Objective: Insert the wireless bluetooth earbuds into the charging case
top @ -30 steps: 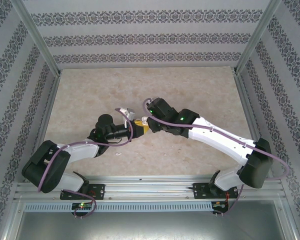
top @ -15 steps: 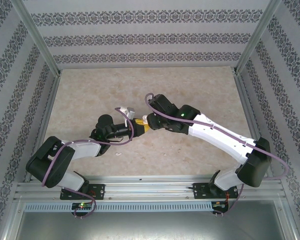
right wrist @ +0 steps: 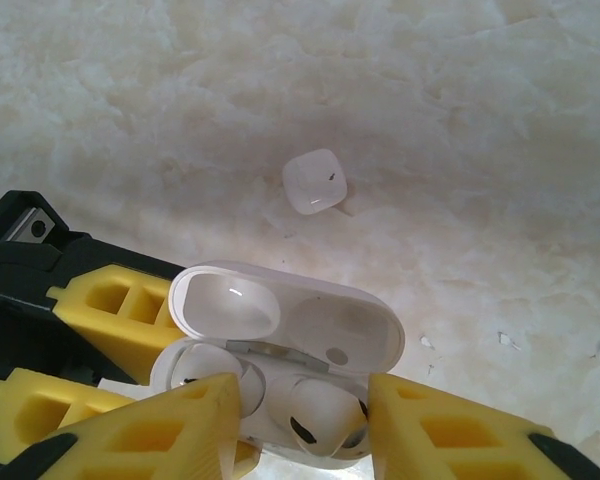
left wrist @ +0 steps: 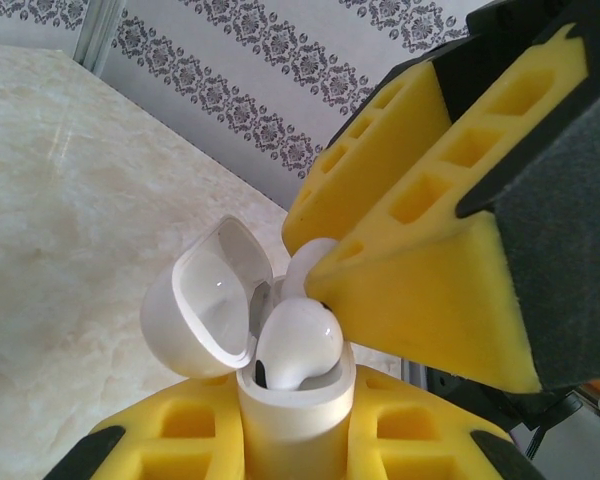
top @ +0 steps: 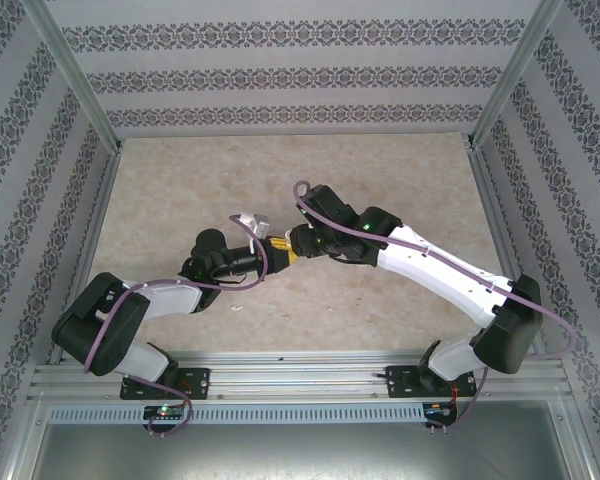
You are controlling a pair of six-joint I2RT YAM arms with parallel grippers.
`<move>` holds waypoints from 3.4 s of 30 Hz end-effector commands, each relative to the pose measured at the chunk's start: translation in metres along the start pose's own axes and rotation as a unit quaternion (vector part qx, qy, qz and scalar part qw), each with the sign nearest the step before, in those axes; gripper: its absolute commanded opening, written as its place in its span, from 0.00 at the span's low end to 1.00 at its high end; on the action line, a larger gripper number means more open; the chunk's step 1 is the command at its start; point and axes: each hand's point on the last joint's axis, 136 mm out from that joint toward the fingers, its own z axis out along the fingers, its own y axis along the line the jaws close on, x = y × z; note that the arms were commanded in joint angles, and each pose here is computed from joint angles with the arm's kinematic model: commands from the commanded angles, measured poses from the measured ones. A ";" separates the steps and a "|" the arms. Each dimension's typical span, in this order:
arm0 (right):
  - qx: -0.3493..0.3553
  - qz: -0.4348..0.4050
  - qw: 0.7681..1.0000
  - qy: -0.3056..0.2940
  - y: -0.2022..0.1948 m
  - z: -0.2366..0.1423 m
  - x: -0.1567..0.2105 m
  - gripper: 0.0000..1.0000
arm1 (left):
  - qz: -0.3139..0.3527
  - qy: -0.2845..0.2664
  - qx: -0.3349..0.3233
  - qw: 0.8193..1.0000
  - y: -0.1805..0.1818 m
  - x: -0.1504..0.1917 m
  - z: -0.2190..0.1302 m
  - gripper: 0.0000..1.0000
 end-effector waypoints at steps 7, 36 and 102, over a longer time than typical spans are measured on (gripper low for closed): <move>-0.033 0.022 0.999 0.004 0.008 -0.015 -0.006 0.41 | 0.064 -0.046 0.020 0.997 -0.018 -0.035 -0.004 0.00; -0.054 0.056 0.997 -0.016 0.008 -0.031 -0.019 0.47 | 0.085 -0.027 0.010 0.996 -0.020 -0.026 -0.010 0.00; -0.285 0.145 0.942 0.105 0.029 -0.012 -0.010 0.26 | 0.112 -0.021 0.052 0.992 -0.010 -0.014 0.002 0.00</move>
